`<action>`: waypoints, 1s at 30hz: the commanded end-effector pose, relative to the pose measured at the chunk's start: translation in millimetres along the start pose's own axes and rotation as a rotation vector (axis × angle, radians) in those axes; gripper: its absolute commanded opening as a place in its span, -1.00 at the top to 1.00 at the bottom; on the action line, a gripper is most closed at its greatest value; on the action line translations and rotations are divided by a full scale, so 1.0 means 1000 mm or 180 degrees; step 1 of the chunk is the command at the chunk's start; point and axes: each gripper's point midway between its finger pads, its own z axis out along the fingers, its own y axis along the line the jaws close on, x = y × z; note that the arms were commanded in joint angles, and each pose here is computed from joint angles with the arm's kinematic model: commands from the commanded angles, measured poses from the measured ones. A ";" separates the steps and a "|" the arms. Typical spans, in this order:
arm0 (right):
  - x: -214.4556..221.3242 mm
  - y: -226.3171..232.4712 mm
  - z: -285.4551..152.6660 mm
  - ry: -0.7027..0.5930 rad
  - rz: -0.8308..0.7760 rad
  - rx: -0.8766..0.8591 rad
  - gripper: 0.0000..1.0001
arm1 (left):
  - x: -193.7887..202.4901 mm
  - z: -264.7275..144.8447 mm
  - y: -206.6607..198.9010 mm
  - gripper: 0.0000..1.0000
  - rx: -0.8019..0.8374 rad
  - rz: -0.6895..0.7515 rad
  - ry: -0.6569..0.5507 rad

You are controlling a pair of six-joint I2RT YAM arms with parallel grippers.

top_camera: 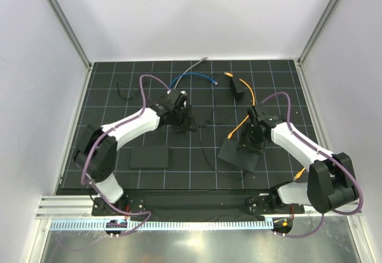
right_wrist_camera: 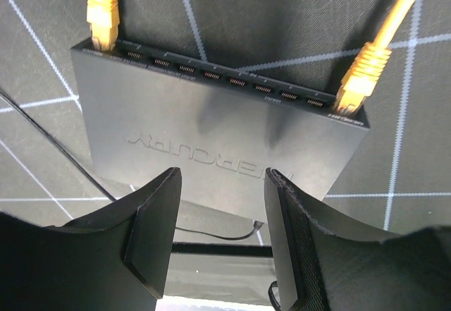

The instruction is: Pull the plug from the switch port

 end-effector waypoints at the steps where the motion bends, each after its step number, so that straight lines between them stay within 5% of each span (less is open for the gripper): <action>1: -0.023 0.000 -0.007 -0.0249 0.0014 0.0127 -0.15 | 0.011 -0.028 -0.047 -0.10 0.0522 0.0323 -0.0073; 5: -0.029 0.003 -0.008 -0.0277 0.0048 0.0122 -0.13 | 0.053 -0.037 -0.101 0.14 0.1203 0.0487 0.0155; 9: -0.032 0.006 -0.008 -0.0280 0.0077 0.0108 -0.11 | 0.100 -0.032 -0.129 0.42 0.1334 0.0762 0.0346; 17: -0.028 0.005 -0.006 -0.0203 0.0149 0.0107 0.01 | 0.181 -0.012 -0.165 0.37 0.1361 0.0874 0.0474; 30: -0.022 0.007 -0.002 -0.0093 0.0134 -0.0027 0.02 | 0.209 0.036 -0.190 0.12 0.1405 0.1124 0.0384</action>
